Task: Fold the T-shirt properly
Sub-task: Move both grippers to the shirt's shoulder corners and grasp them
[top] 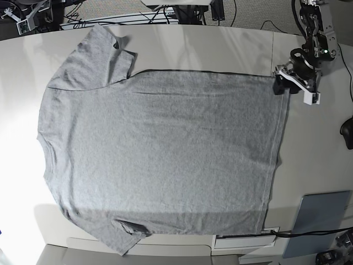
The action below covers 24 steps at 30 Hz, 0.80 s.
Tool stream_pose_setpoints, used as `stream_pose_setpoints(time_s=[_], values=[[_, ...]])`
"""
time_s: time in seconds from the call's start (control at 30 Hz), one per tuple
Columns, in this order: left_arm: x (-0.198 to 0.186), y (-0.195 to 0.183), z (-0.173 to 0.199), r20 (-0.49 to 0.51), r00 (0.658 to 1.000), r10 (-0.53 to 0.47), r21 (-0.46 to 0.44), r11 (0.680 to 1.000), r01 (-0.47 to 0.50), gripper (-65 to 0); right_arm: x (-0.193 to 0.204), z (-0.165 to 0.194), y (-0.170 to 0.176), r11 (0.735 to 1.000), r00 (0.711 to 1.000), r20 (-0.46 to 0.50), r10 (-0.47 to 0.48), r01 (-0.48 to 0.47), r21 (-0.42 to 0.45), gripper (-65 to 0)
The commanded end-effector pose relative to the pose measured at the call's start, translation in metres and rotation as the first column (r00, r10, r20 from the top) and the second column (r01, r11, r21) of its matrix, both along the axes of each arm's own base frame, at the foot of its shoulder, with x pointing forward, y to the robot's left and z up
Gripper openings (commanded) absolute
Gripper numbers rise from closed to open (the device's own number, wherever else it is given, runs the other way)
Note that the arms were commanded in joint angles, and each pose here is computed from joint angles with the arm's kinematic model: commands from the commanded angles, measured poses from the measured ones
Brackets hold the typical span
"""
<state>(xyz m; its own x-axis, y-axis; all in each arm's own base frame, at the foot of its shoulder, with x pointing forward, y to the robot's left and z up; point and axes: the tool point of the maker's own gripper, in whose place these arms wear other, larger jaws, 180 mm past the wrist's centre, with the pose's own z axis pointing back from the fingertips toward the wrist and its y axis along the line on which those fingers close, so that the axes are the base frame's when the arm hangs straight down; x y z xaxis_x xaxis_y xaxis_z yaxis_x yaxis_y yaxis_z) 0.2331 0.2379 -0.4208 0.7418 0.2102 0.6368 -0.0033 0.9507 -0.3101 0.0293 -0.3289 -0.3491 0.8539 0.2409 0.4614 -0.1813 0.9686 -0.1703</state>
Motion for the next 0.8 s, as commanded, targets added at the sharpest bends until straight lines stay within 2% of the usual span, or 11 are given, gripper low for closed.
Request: stream_pose_setpoints(time_s=[0.0, 0.1, 0.33, 0.4, 0.6, 0.77], values=[[-0.003, 0.001, 0.0, -0.021, 1.0, -0.018, 0.01, 1.0, 0.018, -30.3, 0.002, 0.006, -0.002, 1.0, 1.0, 0.013, 0.009, -0.009, -0.006, -38.4], [-0.009, 0.0, -0.005, -0.058, 0.998, -0.028, 0.011, 1.0, 0.029, -33.7, 0.002, 0.006, -0.002, 1.0, 1.0, 0.013, 0.009, -0.009, -0.006, -38.4], [-0.013, 0.001, -0.008, -0.087, 0.995, -0.039, 0.022, 0.999, 0.041, -59.8, 0.008, 0.009, 0.0, 1.0, 0.999, 0.051, 0.016, -0.016, 0.001, -38.4], [-0.013, 0.002, -0.008, -0.084, 0.996, -0.038, 0.032, 0.999, 0.041, -65.0, 0.01, 0.01, 0.001, 1.0, 0.998, 0.06, 0.017, -0.017, 0.002, -38.4], [-0.014, 0.005, -0.01, -0.093, 0.995, -0.046, 0.057, 0.997, 0.052, -65.0, 0.02, 0.013, 0.001, 1.0, 0.995, 0.102, 0.021, -0.022, 0.004, -38.4], [-0.015, 0.006, -0.012, -0.101, 0.994, -0.048, 0.066, 0.996, 0.055, -65.0, 0.048, 0.016, 0.0, 1.0, 0.985, 0.171, 0.016, -0.016, -0.002, -38.4]])
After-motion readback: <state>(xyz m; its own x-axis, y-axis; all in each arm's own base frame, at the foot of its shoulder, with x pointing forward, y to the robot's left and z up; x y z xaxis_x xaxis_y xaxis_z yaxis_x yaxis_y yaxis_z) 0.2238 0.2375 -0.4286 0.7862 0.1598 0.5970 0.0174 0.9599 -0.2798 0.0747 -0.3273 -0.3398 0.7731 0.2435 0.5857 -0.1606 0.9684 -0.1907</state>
